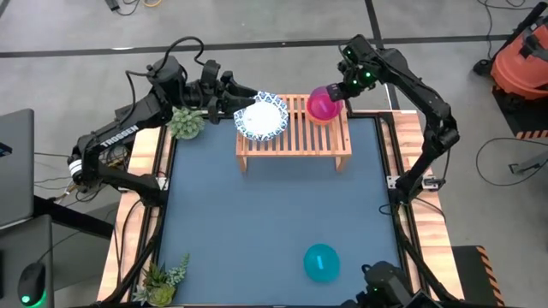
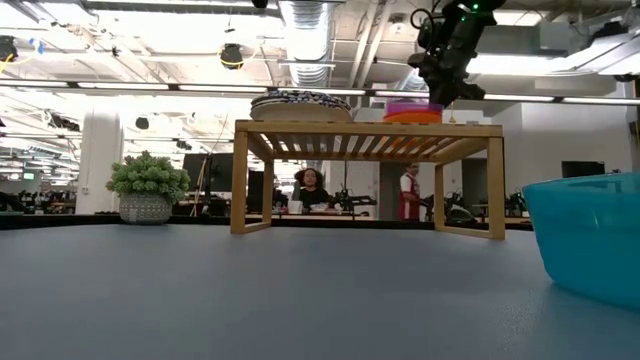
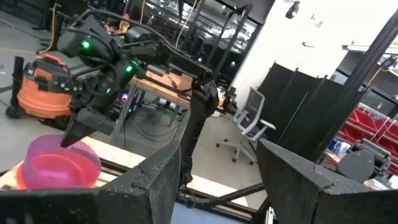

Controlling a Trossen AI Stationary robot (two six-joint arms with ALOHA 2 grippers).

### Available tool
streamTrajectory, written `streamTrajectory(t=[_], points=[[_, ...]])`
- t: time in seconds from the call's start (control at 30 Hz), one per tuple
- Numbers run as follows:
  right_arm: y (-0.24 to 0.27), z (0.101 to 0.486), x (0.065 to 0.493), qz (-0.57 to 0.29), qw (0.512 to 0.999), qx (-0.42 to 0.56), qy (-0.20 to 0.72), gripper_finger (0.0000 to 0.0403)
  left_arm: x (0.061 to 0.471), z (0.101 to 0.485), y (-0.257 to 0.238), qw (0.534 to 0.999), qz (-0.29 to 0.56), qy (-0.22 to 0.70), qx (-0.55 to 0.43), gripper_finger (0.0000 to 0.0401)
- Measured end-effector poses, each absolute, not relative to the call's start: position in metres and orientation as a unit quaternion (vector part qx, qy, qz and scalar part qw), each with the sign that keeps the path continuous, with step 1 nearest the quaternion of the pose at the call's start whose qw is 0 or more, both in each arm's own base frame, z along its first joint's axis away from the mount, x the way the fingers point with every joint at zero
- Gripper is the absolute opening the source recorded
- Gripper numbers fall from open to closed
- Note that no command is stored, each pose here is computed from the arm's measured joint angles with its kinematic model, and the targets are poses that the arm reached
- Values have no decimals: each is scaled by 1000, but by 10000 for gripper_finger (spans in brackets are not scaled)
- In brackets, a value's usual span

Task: Place and stack bowls onto a shelf
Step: Stack the violet bowl on top of the orange bowl on the shelf, then stack the blue bowl on top of the violet bowl on the shelf

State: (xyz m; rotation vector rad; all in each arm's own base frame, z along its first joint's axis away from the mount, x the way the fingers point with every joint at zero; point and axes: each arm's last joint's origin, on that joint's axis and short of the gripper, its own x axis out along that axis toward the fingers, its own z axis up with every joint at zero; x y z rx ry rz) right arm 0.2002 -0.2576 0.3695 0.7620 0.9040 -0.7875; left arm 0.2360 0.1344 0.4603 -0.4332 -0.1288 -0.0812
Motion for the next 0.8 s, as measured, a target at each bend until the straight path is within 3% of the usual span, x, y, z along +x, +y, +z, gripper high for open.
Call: streamTrajectory(t=[0.2,0.53,0.8], points=[[-256,370,202,-364,756,357,411,81,234,460,136,971,-62,-53,-223,197],[-242,392,195,-378,773,360,360,169,236,457,131,963,-99,-30,-251,196],[-199,423,177,-361,799,340,340,184,252,458,100,958,-147,-21,-246,197]])
